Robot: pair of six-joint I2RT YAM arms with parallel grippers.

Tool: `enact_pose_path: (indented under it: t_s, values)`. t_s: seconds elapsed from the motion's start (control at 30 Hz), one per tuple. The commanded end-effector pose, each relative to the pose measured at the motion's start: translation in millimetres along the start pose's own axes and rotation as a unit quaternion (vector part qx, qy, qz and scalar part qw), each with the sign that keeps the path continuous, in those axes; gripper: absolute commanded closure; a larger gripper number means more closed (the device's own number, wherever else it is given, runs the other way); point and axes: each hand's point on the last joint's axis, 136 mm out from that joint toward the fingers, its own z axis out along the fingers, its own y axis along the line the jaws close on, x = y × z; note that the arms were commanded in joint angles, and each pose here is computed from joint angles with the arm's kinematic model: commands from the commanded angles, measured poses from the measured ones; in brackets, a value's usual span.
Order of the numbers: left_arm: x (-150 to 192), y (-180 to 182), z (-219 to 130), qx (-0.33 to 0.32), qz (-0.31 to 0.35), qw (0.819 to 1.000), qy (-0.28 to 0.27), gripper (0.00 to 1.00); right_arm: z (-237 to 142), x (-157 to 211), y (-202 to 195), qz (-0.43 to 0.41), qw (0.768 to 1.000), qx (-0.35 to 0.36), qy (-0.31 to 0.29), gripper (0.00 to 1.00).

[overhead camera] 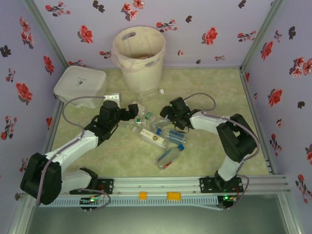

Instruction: Put the plastic bottles in the bin

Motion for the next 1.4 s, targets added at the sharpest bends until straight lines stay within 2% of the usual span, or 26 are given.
enact_pose_path:
  t_s: [0.0, 0.2, 0.4, 0.53, 0.83, 0.97, 1.03, 1.37]
  values:
    - [-23.4, -7.7, -2.1, 0.009, -0.012, 0.999, -0.049, 0.00, 5.5, -13.6, 9.3, 0.032, 0.999, -0.004, -0.036, 0.08]
    - [-26.0, -7.2, 0.5, 0.006, -0.005, 0.998, -0.056, 0.00, 15.1, -17.9, 5.2, 0.066, 0.996, -0.007, -0.058, 0.18]
    - [-23.2, -3.7, 1.4, 0.000, -0.017, 0.998, -0.056, 0.00, 18.9, -19.2, -0.8, 0.084, 0.994, -0.003, -0.077, 0.22]
    - [-23.7, -1.4, 0.5, -0.006, -0.022, 0.998, -0.058, 0.00, 17.8, -22.8, -1.0, 0.093, 0.991, -0.012, -0.091, 0.32]
    - [-29.8, 2.5, -0.5, -0.019, -0.033, 0.997, -0.072, 0.00, -7.4, -41.1, 7.8, 0.092, 0.986, -0.037, -0.135, 0.48]
    - [-32.8, 2.3, -0.3, -0.020, -0.038, 0.996, -0.076, 0.00, -18.1, -53.4, 21.3, 0.085, 0.983, -0.070, -0.147, 0.52]
    - [-33.2, 2.0, -0.6, -0.020, -0.040, 0.996, -0.076, 0.00, -23.8, -61.1, 28.9, 0.075, 0.982, -0.090, -0.151, 0.58]
    - [-30.2, 11.2, -7.2, -0.037, -0.041, 0.995, -0.081, 0.00, -60.7, -101.1, 38.9, 0.061, 0.972, -0.140, -0.179, 0.61]
